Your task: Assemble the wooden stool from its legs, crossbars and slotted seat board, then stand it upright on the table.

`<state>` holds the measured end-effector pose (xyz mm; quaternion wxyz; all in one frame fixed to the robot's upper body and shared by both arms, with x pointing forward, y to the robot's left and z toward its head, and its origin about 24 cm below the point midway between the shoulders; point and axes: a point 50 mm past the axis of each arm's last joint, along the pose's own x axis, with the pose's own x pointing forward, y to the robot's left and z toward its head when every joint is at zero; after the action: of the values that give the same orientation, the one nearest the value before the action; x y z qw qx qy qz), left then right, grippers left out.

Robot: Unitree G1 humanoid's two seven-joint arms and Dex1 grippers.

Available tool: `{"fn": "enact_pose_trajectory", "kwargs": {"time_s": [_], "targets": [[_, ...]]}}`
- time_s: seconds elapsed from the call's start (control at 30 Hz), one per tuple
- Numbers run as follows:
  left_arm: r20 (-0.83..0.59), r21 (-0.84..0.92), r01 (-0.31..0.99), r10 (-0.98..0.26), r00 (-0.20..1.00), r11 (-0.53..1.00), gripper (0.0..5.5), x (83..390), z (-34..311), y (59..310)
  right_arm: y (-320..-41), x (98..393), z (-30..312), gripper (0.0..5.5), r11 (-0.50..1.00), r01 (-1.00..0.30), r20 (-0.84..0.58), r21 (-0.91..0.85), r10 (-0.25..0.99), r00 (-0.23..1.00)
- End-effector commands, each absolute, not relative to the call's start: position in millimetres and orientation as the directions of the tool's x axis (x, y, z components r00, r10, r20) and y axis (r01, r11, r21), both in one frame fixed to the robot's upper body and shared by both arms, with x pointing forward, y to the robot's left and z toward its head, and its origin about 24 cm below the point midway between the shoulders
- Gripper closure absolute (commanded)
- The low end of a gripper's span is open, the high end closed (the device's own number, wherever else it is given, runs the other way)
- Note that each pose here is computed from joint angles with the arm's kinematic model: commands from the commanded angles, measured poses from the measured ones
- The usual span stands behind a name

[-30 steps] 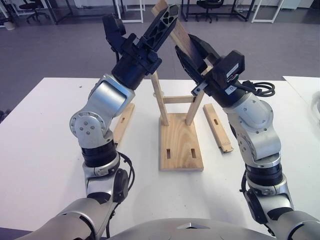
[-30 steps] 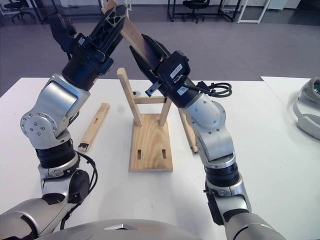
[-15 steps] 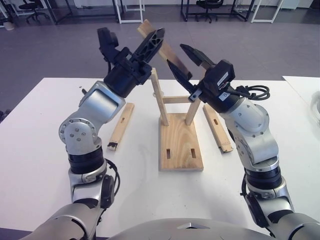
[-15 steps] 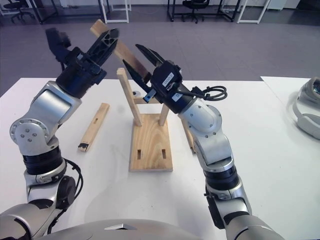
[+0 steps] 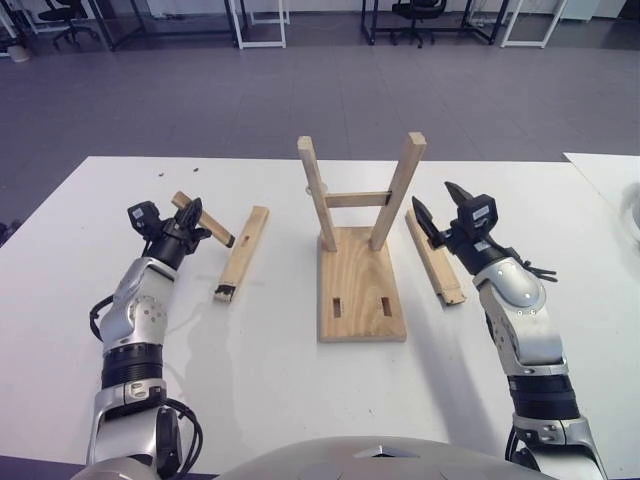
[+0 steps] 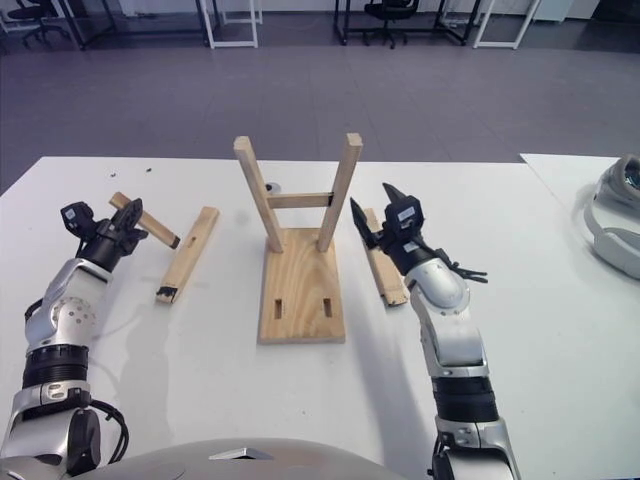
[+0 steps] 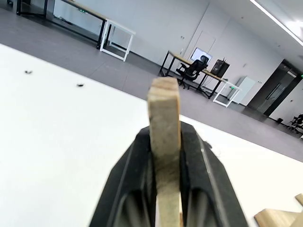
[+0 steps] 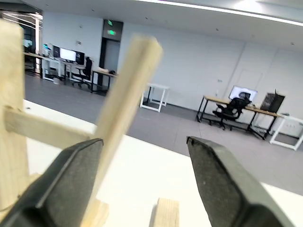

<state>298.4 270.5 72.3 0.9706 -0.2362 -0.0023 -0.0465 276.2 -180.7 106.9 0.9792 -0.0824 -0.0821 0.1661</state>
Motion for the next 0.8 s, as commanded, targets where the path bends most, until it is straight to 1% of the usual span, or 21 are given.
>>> {"fn": "enact_pose_trajectory", "kwargs": {"time_s": [0.03,0.13,0.27,0.47,0.53,0.63,0.7,0.77,0.8], "targets": [[0.062,-0.468,0.112,-0.093,0.994,0.876,5.11,306.9,76.1,265.4,-177.0,275.3,94.5,2.21,0.934,-0.313,0.115,-0.175,0.335,0.935],[0.087,-0.472,0.127,-0.097,0.991,0.873,5.11,310.2,80.8,263.5,-179.6,274.7,82.8,2.21,0.938,-0.304,0.086,-0.168,0.321,0.943],[0.078,-0.476,0.125,-0.100,0.992,0.871,5.11,313.0,75.8,258.3,-190.3,275.6,65.6,2.21,0.948,-0.259,0.027,-0.187,0.268,0.963],[0.020,-0.465,0.084,-0.085,0.996,0.881,5.11,313.6,58.1,259.2,-188.2,273.8,59.1,2.21,0.946,-0.263,0.016,-0.191,0.271,0.962],[-0.009,-0.433,0.068,-0.080,0.997,0.899,5.11,312.6,52.3,260.7,-187.4,273.8,58.8,2.21,0.945,-0.267,0.016,-0.191,0.275,0.961],[-0.086,-0.355,0.041,-0.076,0.993,0.934,5.11,308.1,41.9,265.6,-187.1,273.5,59.2,2.21,0.944,-0.266,0.018,-0.194,0.274,0.961],[-0.176,-0.292,0.029,-0.083,0.981,0.956,5.11,301.5,28.7,268.5,-186.6,273.4,60.0,2.21,0.943,-0.266,0.020,-0.201,0.276,0.961],[-0.313,-0.146,0.042,-0.086,0.946,0.988,5.11,289.2,10.1,273.2,-186.7,273.9,62.3,2.21,0.941,-0.264,0.027,-0.211,0.275,0.961],[-0.359,-0.087,0.055,-0.083,0.930,0.995,5.11,284.2,4.0,275.2,-187.1,274.4,63.7,2.21,0.942,-0.261,0.033,-0.211,0.274,0.961]]}}
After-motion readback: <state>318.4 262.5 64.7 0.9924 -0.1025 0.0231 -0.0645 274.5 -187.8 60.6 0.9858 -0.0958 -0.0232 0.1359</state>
